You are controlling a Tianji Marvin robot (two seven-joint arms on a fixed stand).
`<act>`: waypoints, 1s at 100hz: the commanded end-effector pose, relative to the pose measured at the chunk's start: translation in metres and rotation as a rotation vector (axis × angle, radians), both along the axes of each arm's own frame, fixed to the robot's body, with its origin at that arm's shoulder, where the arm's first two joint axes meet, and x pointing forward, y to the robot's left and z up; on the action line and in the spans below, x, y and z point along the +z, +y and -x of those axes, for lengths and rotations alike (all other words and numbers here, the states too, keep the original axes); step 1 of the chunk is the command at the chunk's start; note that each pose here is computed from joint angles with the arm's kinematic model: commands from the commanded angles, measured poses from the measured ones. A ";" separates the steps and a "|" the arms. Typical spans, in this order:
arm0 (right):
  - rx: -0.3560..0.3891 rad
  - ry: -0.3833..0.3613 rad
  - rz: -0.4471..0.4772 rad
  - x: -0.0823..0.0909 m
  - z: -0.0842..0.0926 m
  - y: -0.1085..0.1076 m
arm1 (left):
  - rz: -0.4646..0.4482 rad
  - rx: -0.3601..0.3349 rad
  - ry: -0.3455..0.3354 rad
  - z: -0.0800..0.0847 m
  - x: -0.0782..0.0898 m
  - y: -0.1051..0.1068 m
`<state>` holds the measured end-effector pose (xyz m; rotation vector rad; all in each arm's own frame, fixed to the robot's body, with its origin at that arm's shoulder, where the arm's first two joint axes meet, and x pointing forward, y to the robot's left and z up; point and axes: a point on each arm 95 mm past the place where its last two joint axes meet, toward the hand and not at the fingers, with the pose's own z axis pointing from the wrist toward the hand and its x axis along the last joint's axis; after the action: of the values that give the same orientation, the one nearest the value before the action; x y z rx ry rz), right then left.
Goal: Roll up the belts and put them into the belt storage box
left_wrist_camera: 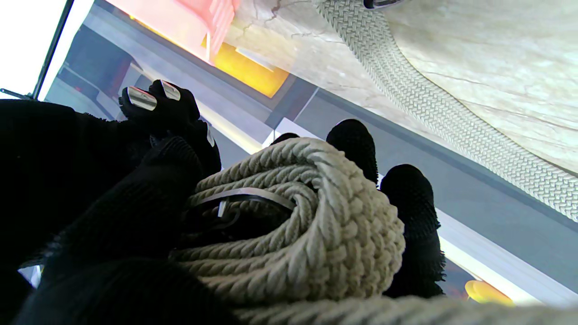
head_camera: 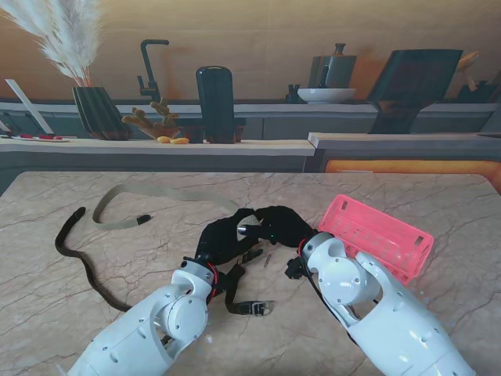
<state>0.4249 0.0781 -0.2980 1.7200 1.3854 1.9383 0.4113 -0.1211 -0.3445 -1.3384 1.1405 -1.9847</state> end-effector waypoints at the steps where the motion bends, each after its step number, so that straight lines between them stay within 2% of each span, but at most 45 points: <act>1: 0.027 0.019 0.006 -0.001 0.002 0.007 | 0.004 -0.002 -0.004 0.001 0.003 -0.002; 25: 0.018 0.067 -0.005 -0.001 0.002 0.010 | 0.028 -0.005 -0.002 0.003 0.005 -0.003; 48: -0.076 0.133 -0.068 0.002 0.003 -0.003 | 0.066 -0.022 -0.008 0.006 0.007 0.000; 71: -0.199 0.214 -0.218 0.004 0.003 -0.025 | 0.079 -0.035 -0.027 0.008 0.009 0.003; 100: -0.275 0.282 -0.432 0.007 0.009 -0.038 | 0.124 -0.030 -0.034 0.008 0.008 0.004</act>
<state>0.4194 0.0374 -0.2936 2.2897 0.8099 1.9587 0.4050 -0.1143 -0.3349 -1.3364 1.0568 -2.1101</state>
